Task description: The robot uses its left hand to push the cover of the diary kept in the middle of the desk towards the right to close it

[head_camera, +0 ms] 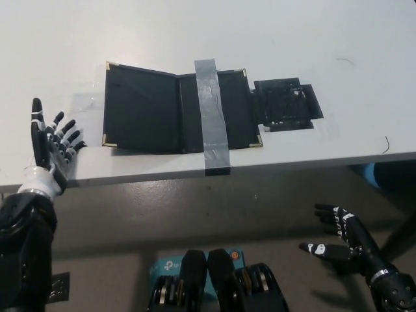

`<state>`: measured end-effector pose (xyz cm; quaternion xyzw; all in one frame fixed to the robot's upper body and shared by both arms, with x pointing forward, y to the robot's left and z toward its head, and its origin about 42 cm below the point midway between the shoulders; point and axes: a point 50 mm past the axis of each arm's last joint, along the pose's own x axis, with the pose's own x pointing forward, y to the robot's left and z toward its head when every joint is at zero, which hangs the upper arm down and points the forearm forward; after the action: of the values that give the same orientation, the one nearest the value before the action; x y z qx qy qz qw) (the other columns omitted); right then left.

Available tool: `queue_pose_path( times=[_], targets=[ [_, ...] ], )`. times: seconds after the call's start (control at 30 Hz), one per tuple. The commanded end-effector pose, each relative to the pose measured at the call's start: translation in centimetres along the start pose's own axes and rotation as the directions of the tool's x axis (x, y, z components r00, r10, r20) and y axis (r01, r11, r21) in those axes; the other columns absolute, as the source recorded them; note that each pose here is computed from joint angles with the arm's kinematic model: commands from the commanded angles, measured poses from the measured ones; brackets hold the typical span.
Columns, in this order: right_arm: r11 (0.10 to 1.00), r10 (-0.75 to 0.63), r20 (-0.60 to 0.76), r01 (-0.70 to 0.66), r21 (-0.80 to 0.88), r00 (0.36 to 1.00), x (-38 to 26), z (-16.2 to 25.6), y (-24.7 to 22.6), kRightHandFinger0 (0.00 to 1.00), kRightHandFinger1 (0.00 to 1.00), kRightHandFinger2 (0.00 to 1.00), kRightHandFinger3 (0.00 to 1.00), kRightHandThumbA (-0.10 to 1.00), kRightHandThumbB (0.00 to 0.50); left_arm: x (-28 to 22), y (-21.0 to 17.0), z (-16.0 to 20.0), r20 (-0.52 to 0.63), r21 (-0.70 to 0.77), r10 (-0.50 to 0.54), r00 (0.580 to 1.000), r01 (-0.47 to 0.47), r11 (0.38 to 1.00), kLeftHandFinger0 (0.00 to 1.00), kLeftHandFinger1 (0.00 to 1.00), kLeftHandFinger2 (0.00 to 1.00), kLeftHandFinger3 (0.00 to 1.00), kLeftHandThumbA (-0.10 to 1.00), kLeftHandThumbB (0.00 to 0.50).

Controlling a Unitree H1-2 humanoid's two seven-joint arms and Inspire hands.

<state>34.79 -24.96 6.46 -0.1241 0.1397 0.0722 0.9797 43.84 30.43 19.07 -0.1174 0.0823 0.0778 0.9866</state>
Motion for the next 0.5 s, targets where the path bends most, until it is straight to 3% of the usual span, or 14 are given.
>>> queue_pose_path(
  times=[0.0,0.47],
  targets=[
    [1.000,0.010,0.065,-0.009,-0.022,0.998,0.8,2.1,-0.4,0.79,0.86,0.81,0.81,1.00,0.500,0.9,-2.3,1.5,0.021,0.002,-0.020,1.000,0.020,1.000,1.00,1.00,1.00,1.00,1.00,0.234],
    [0.999,0.020,0.074,-0.018,-0.030,0.997,0.9,2.6,-0.7,0.80,0.87,0.82,0.82,1.00,0.496,1.4,-9.5,1.5,0.031,-0.076,-0.139,0.990,0.141,0.987,1.00,1.00,1.00,1.00,1.00,0.276]
  ],
)
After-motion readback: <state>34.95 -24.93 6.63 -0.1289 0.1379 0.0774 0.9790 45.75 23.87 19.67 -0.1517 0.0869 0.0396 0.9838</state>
